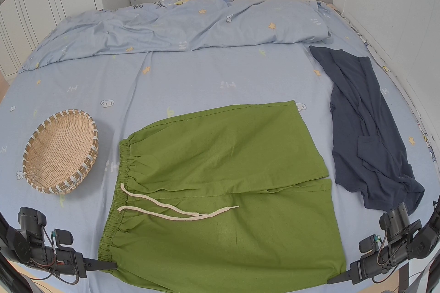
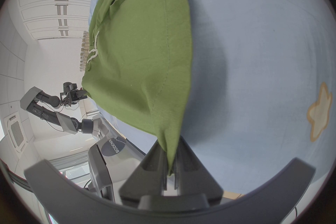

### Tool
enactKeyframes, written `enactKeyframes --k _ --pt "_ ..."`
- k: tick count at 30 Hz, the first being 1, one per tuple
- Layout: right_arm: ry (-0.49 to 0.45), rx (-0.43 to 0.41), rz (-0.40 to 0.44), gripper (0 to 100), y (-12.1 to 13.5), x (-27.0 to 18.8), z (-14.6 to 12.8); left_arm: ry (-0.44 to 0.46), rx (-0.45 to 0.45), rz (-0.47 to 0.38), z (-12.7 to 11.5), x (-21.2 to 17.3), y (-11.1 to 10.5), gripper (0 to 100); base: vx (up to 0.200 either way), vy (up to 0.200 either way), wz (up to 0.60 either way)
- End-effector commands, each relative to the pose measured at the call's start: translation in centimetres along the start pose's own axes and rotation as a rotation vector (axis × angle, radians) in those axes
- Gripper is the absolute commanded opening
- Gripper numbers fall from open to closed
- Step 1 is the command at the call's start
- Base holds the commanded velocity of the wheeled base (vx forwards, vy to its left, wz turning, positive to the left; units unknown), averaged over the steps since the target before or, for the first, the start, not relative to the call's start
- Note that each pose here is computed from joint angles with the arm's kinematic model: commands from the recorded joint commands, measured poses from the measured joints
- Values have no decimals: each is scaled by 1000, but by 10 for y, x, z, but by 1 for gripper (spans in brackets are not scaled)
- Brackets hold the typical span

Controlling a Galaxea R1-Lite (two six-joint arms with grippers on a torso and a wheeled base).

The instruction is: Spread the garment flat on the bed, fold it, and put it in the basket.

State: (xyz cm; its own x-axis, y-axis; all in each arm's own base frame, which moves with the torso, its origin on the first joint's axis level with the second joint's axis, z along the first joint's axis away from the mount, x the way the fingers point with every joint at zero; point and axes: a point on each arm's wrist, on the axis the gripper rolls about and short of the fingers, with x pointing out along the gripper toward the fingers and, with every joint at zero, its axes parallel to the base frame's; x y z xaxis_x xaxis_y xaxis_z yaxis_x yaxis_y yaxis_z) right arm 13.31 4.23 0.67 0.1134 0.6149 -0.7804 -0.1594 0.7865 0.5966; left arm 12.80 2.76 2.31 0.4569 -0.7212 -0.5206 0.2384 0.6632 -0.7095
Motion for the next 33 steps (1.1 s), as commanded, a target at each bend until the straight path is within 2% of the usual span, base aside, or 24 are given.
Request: enactKeyframes --k 1,12,13,14,15,17,18,19,20,23,26,29,30,33 --pt "1 -9 -10 0 2 -6 -7 6 -23 4 -5 -1 -1 0 0 0 0" --pt "-92 -83 21 0 15 -23 -12 17 -22 -5 -9 -6 -12 0 0 0 0" --pt "-92 -83 21 0 15 -23 -12 4 -41 -2 -2 -10 -19 0 0 0 0" --pt "-207 -142 46 0 28 -37 -3 -3 -60 2 3 -13 -21 0 0 0 0" --pt "-228 -136 52 0 32 -41 1 -7 -87 2 10 -15 -26 0 0 0 0" --pt "-247 -129 60 0 37 -47 6 -7 -113 -4 18 -18 -32 0 0 0 0" --pt "-266 -121 70 0 48 -58 14 -13 -168 -11 34 -26 -47 0 0 0 0" --pt "-266 -121 70 0 48 -58 14 -13 -168 -11 34 -26 -47 0 0 0 0" --pt "-277 -133 75 0 59 -71 21 -26 -206 -17 49 -36 -63 0 0 0 0" --pt "-317 -163 87 0 80 -97 31 -35 -234 -28 68 -45 -81 0 0 0 0" --pt "-350 -181 89 0 99 -121 46 -52 -257 -25 88 -50 -90 0 0 0 0" --pt "-380 -195 91 0 112 -137 57 -59 -278 -13 102 -49 -91 0 0 0 0" --pt "-398 -210 95 0 121 -147 68 -53 -298 -8 116 -45 -91 0 0 0 0" --pt "-419 -222 98 0 130 -155 86 -59 -314 -3 132 -42 -95 0 0 0 0"
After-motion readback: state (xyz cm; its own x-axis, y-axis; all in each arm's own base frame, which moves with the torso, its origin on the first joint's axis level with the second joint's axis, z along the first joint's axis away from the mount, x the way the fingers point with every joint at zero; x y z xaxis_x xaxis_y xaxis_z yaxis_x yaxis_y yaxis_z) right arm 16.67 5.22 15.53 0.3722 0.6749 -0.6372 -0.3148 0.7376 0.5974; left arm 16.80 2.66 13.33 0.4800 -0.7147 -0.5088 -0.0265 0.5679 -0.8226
